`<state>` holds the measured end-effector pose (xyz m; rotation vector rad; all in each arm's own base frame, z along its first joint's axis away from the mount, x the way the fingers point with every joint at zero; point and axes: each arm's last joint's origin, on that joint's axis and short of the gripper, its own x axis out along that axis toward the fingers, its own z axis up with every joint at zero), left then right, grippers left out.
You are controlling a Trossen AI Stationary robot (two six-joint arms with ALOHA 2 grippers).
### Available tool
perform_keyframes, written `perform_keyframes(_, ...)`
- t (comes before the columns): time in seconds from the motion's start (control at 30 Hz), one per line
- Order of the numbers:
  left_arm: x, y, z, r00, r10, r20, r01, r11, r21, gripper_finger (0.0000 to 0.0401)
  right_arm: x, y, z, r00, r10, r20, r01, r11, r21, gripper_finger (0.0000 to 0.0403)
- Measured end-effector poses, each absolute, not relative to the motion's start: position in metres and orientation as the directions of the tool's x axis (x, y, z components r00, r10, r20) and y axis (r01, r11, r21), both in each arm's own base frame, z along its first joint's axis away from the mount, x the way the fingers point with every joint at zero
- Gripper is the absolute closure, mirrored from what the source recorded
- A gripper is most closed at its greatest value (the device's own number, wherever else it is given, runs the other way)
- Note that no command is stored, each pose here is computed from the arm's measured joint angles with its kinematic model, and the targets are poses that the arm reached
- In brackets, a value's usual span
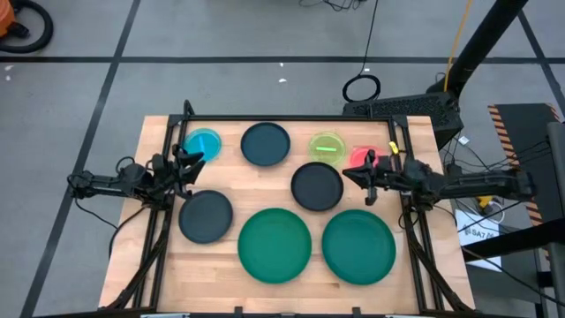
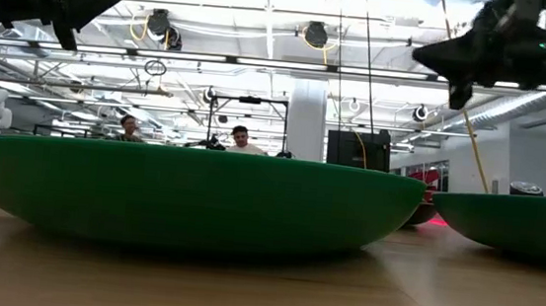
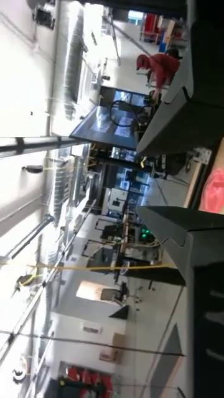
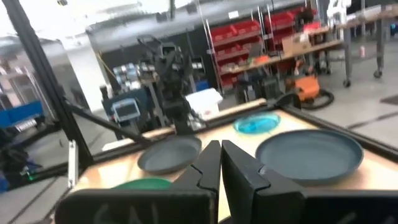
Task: Stack plastic plates
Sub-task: Stack the green plate on top of the dark green plate
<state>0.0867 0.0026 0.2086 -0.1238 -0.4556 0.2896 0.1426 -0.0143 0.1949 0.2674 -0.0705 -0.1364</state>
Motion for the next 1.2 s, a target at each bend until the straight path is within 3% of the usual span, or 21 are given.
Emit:
perform_keyframes(0.23,0.089,0.002,0.204,0.880,0.300,0.369,-0.284,0.954,-0.100,0.0254,0.188,-0.019,0.225,0.985,-0.144,-0.093,0.161,0.963,0.215,0.0392)
perform_keyframes(0.57,0.096,0.003,0.172,0.938,0.343,0.051,-0.345,0.938,0.033,0.0254,0.247,-0.018,0.243,0.955,-0.114,-0.274,0.165,0.972,0.168,0.0392)
perform_keyframes(0.97,0.096,0.003,0.171,0.939,0.341,0.042,-0.343,0.936,0.075,0.0254,0.309,0.016,0.245,0.940,0.029,-0.339,0.010,0.993,0.115,0.0392)
perform_keyframes(1.2,0.096,0.003,0.171,0.938,0.344,0.041,-0.347,0.933,0.094,0.0254,0.342,0.025,0.239,0.863,0.042,-0.504,-0.008,0.998,0.069,0.0392)
